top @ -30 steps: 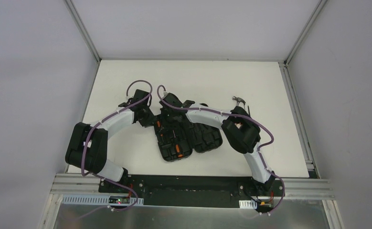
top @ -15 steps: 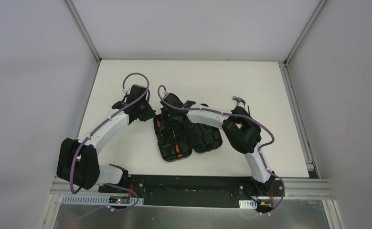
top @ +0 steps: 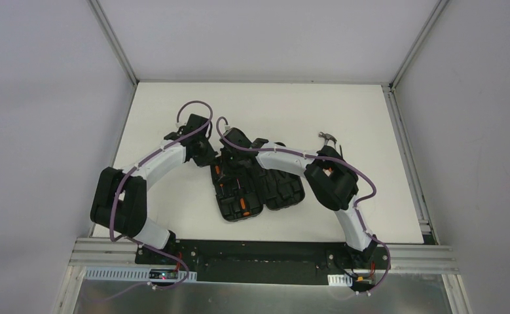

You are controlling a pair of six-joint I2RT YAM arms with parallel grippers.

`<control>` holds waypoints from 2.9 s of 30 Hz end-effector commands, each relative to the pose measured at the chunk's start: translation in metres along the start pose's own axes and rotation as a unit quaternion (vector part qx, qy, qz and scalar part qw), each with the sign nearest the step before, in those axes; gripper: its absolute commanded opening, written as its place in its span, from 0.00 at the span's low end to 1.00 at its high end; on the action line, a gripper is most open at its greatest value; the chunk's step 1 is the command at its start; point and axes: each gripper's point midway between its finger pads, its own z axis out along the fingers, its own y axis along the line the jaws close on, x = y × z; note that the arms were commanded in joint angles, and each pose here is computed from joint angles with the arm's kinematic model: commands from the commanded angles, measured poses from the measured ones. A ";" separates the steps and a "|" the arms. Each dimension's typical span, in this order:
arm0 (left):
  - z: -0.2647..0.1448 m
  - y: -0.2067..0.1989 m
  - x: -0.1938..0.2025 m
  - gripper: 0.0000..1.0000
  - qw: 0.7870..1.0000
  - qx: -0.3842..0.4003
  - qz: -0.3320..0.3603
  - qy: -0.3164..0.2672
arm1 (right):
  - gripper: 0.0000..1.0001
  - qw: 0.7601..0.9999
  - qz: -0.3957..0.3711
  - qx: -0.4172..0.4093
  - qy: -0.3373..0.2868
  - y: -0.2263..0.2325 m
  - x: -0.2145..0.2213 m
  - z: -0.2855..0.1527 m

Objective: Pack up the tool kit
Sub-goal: Adjust the screwdriver in the toolbox.

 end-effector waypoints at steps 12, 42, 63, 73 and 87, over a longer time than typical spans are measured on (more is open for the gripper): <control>0.023 0.000 0.012 0.00 0.999 -0.022 0.025 0.036 | 0.00 0.995 0.013 0.078 0.069 -0.046 0.046 0.015; 0.053 0.047 0.065 0.00 0.986 -0.123 0.056 0.102 | 0.00 0.985 0.055 0.100 0.133 -0.068 0.065 0.031; 0.004 0.029 0.025 0.00 0.996 -0.062 0.057 0.004 | 0.21 0.997 -0.054 0.039 0.044 -0.009 0.038 -0.009; 0.001 0.027 0.023 0.00 0.997 -0.052 0.062 -0.002 | 0.34 0.998 -0.054 0.035 0.025 -0.004 0.032 -0.025; 0.003 0.024 0.024 0.00 0.997 -0.045 0.064 0.001 | 0.01 0.997 -0.049 0.039 0.039 -0.007 0.039 -0.022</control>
